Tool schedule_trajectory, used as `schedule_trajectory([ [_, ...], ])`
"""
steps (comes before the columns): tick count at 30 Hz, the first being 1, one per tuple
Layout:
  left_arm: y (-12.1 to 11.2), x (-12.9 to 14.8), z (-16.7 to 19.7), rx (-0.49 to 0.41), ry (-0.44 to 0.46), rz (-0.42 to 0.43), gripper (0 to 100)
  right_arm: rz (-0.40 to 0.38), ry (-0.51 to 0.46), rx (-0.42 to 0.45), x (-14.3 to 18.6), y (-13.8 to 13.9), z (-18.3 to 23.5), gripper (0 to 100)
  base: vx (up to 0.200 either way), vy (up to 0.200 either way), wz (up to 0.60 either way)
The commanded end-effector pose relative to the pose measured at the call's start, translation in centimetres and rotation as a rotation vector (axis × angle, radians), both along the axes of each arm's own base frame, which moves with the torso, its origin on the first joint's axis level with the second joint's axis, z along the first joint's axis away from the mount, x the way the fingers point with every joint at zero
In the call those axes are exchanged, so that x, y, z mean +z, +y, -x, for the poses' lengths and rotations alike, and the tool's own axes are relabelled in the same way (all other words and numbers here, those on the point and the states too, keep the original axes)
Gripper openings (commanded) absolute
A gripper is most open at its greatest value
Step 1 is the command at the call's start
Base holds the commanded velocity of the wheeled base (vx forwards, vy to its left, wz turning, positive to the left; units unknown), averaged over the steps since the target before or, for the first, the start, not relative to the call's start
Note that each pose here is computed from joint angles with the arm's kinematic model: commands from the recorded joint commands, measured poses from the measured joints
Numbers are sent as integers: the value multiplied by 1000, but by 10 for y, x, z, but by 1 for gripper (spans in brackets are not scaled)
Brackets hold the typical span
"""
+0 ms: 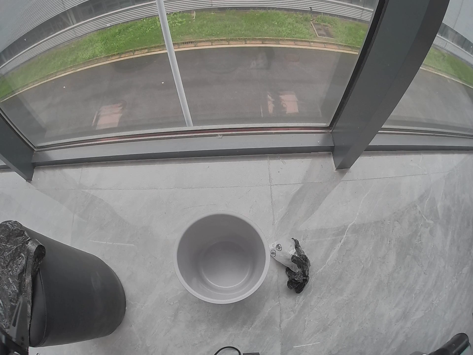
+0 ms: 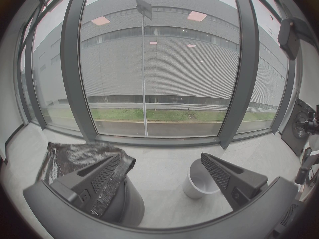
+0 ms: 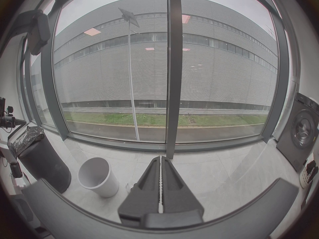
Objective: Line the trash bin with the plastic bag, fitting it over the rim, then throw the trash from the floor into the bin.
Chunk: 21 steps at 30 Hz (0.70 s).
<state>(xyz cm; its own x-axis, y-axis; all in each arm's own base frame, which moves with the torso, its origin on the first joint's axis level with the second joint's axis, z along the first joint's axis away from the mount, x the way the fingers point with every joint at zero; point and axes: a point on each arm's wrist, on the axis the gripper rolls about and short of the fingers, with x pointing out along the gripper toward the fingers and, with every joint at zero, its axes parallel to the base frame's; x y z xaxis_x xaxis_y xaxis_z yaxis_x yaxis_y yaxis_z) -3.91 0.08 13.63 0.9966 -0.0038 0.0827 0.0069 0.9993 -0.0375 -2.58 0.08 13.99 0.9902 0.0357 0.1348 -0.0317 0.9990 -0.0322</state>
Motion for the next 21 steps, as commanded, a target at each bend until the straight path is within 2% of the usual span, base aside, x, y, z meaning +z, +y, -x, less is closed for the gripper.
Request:
schedule_trajectory([
  [1,0,25,-14,7,184,-134,100,29,133,73,59,3,-73,0,0,0,0],
  [3,1,19,-30,74,309,-259,100,39,134,108,65,6,-100,0,0,0,0],
  [6,3,16,-47,124,414,-437,100,39,136,148,68,15,-135,0,0,0,0],
  [7,3,15,-48,125,421,-444,100,38,137,148,67,15,-136,0,0,0,0],
  [8,4,18,-62,133,474,-492,100,31,161,136,65,20,-160,0,0,0,0],
  [10,4,20,-69,132,493,-500,100,22,172,134,63,24,-174,0,0,0,0],
  [12,5,27,-99,147,566,-508,100,-55,185,151,54,41,-210,0,0,0,0],
  [14,7,30,-114,175,600,-520,100,-96,166,150,51,50,-224,0,0,0,0],
  [18,18,32,-150,263,654,-586,100,-135,80,59,44,63,-251,0,0,0,0],
  [21,26,31,-164,323,669,-630,100,-145,57,33,42,65,-251,0,0,0,0],
])
